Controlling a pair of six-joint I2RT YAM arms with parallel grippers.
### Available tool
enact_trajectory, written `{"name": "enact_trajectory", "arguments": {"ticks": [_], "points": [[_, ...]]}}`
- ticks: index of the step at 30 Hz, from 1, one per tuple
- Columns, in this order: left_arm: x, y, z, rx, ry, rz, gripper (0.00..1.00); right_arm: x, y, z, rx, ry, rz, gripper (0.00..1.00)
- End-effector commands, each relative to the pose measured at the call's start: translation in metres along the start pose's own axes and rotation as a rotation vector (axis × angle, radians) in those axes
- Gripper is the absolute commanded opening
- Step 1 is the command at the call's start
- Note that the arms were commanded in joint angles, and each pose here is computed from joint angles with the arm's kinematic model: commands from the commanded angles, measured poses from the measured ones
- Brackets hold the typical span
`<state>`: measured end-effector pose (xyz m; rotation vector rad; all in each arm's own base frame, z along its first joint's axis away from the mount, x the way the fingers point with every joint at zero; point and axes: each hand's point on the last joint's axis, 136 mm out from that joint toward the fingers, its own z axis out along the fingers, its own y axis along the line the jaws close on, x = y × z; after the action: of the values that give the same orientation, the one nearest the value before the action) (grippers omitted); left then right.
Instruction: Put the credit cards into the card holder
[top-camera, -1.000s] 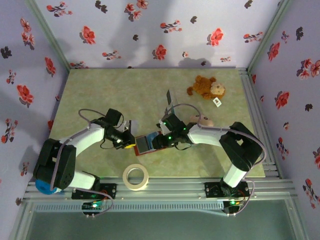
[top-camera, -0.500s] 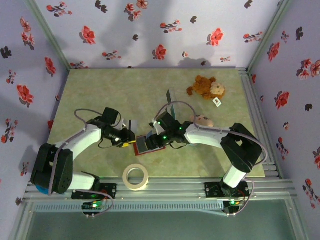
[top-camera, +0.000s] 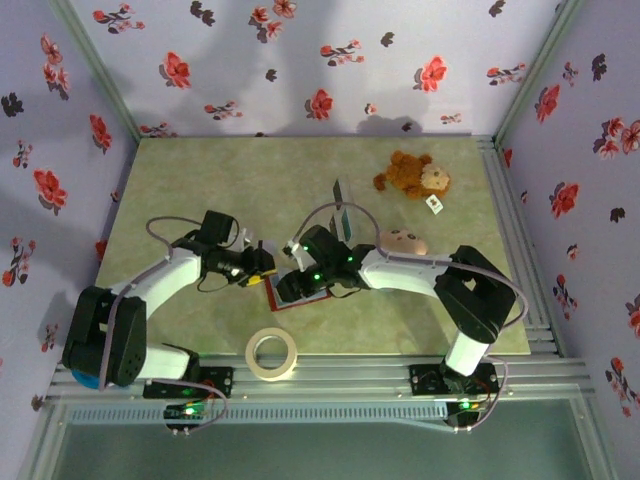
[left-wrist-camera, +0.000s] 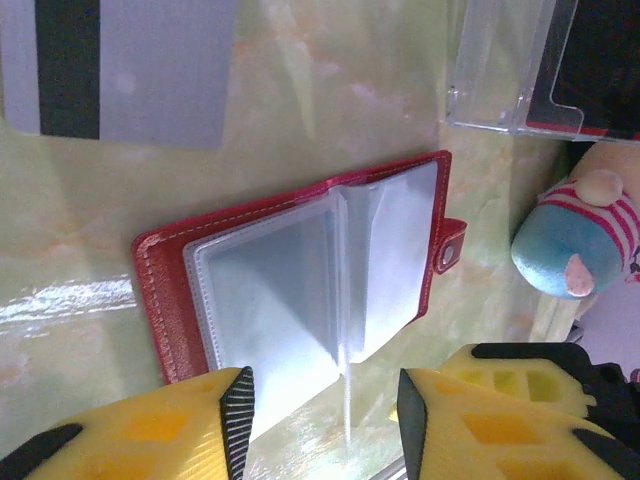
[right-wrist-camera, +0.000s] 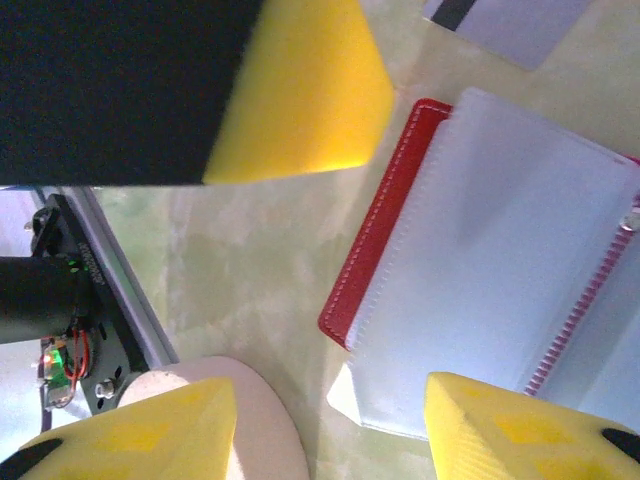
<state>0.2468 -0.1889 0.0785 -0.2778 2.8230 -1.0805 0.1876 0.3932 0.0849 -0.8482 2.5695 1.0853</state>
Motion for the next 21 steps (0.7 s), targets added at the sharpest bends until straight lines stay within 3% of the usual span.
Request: {"name": "enact_trajectory", "arguments": {"ticks": [1,4,7,11,14,21], "points": [[-0.001,0.000,0.009,0.042,0.023,-0.023,0.44,0.001,-0.016,0.000,0.089,0.004,-0.008,0.50],[0.001,0.004,0.016,0.043,0.055,-0.039,0.39,0.006,-0.027,0.000,0.153,0.021,0.001,0.50],[0.001,0.007,0.019,0.041,0.055,-0.035,0.31,0.006,-0.031,-0.001,0.226,0.012,-0.018,0.57],[0.001,0.002,0.021,0.067,0.070,-0.037,0.26,-0.003,-0.027,-0.013,0.283,-0.087,-0.054,0.60],[-0.001,-0.006,0.021,0.092,0.067,-0.023,0.26,-0.009,-0.029,-0.036,0.328,-0.179,-0.071,0.63],[-0.004,-0.031,0.029,0.118,0.078,0.041,0.39,-0.024,-0.055,-0.098,0.513,-0.294,-0.077,0.69]]}}
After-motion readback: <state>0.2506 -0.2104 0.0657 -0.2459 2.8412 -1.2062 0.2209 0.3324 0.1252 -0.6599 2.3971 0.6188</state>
